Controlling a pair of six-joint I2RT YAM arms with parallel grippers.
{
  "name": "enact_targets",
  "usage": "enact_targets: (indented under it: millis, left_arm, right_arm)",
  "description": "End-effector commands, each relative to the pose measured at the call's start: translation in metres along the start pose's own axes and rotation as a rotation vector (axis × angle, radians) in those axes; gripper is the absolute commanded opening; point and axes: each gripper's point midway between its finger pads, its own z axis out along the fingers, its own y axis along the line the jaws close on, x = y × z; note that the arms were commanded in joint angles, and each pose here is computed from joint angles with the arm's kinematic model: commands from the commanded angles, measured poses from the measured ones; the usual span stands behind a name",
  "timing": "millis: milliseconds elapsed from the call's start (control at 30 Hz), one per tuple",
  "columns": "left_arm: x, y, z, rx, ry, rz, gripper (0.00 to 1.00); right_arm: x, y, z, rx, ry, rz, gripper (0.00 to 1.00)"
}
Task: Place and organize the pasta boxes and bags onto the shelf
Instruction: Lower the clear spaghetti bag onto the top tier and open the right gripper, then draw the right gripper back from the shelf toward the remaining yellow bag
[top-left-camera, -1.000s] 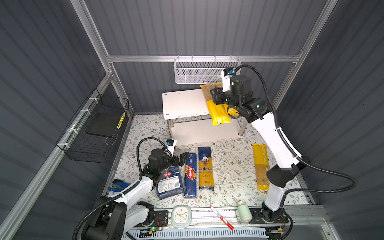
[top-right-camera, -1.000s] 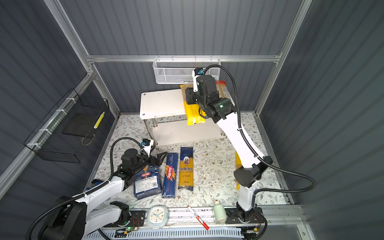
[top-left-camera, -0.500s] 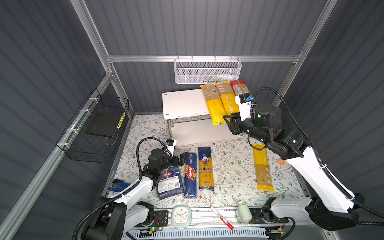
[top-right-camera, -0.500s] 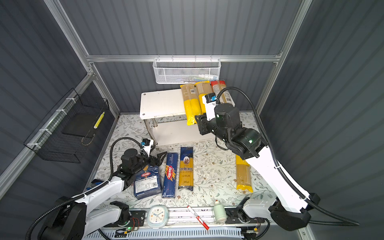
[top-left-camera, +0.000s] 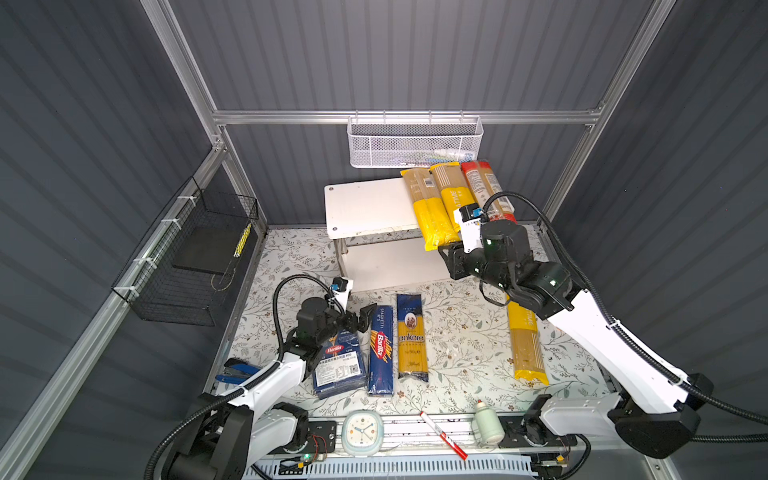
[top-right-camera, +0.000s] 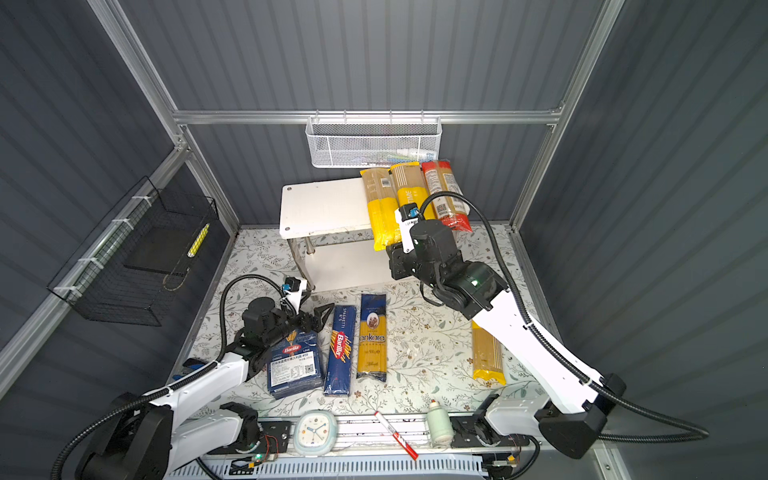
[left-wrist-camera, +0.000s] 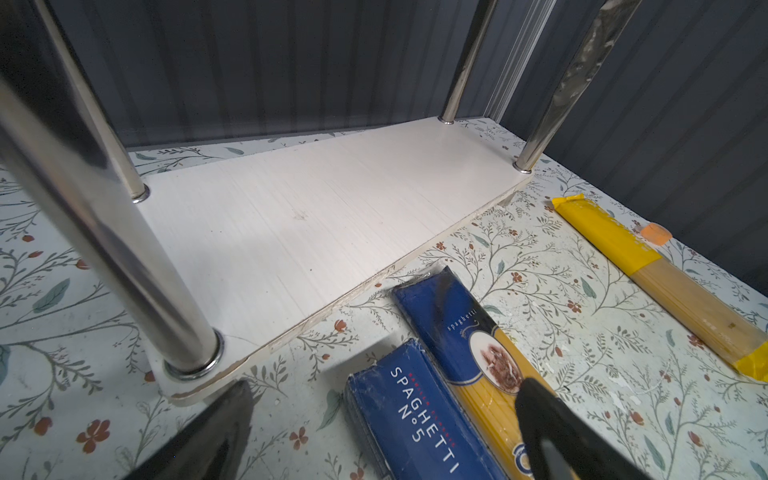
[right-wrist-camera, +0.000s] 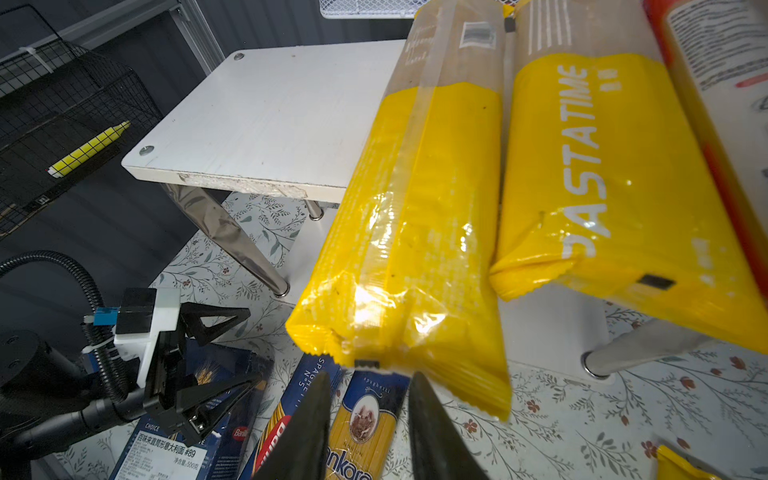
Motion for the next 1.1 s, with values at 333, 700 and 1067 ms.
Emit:
enact_targets:
  millis: [333,700,1067]
  left_arm:
    - [0.0,0.001,-0.002,-0.012,-0.006,0.004,0.99]
    - [-0.001,0.001,-0.003,-0.014,-0.008,0.006,0.99]
    - [-0.003,0.002,-0.006,-0.023,-0.016,0.01,0.99]
  right_arm:
    - [-0.014,-0.009,0.035,-0.009,-0.039,0.048,0.32]
    - [-0.031,-0.007,0.041,-0.035,-0.064,0.066,0.33]
    - [-0.022,0.009,-0.024,-0.18,-0.116,0.011,0.38]
